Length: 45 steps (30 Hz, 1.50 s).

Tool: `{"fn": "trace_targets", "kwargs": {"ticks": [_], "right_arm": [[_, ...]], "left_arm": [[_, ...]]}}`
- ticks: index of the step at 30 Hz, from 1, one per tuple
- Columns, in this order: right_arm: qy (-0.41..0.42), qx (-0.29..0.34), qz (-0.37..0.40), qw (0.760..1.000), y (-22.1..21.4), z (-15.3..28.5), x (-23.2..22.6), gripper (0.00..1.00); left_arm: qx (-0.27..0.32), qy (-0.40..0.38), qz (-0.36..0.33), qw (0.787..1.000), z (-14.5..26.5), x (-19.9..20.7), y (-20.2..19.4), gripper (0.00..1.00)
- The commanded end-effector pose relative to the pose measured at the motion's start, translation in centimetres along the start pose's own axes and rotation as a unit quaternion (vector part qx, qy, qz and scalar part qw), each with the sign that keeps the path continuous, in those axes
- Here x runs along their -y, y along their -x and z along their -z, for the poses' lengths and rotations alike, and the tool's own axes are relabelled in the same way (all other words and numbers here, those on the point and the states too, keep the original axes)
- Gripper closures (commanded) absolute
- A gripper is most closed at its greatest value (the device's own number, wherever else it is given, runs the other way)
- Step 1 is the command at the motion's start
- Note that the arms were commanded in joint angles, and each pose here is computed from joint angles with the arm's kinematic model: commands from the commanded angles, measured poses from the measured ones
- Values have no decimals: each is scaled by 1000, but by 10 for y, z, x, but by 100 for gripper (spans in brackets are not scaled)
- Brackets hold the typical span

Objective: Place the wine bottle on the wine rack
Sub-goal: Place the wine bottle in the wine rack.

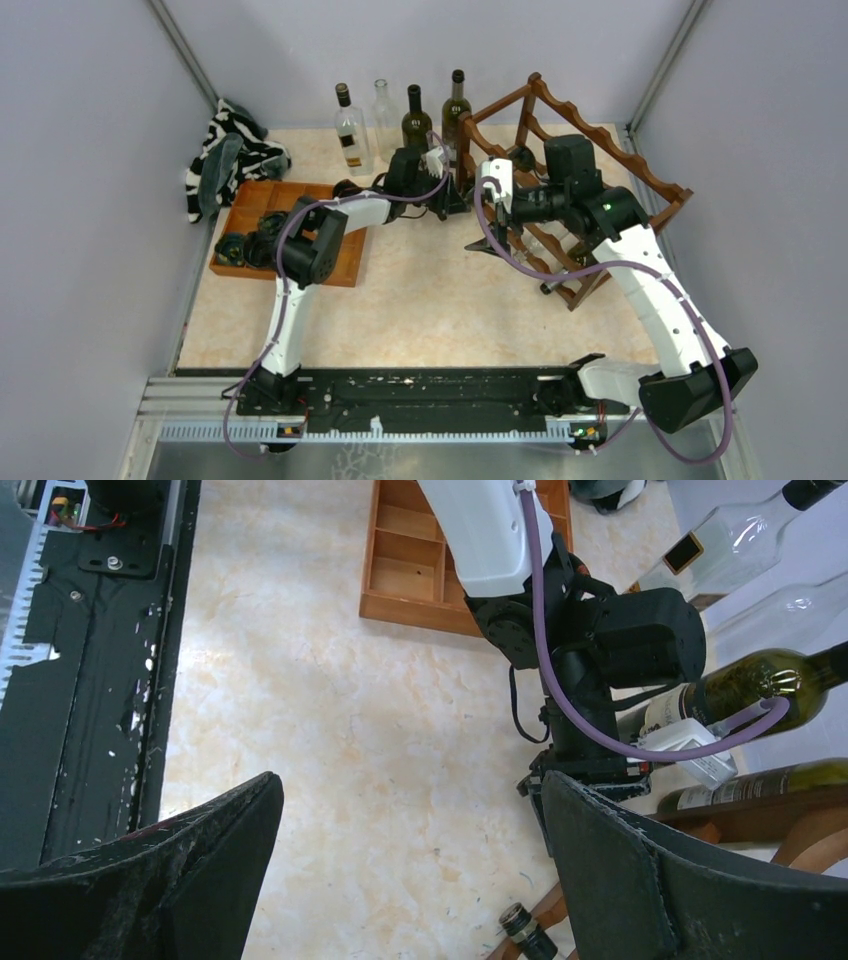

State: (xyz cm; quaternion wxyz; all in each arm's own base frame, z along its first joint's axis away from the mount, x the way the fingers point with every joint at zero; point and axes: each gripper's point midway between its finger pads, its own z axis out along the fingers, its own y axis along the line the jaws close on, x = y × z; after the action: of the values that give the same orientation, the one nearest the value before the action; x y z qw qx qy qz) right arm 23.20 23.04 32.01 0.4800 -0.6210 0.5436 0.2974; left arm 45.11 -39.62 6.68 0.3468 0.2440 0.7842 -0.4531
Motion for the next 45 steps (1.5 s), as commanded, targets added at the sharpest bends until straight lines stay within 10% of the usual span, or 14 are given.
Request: {"fn": "trace_targets", "kwargs": {"ticks": [1, 29, 45], "right_arm": [[-19, 17, 22, 999, 19, 9, 11, 2], [-33, 17, 15, 999, 15, 15, 16, 1], [-122, 11, -95, 988, 5, 32, 47, 1]], "left_arm": [[66, -2, -26, 997, -4, 1, 50, 90], [65, 33, 41, 997, -9, -1, 53, 40], [121, 80, -10, 989, 91, 47, 49, 25]]}}
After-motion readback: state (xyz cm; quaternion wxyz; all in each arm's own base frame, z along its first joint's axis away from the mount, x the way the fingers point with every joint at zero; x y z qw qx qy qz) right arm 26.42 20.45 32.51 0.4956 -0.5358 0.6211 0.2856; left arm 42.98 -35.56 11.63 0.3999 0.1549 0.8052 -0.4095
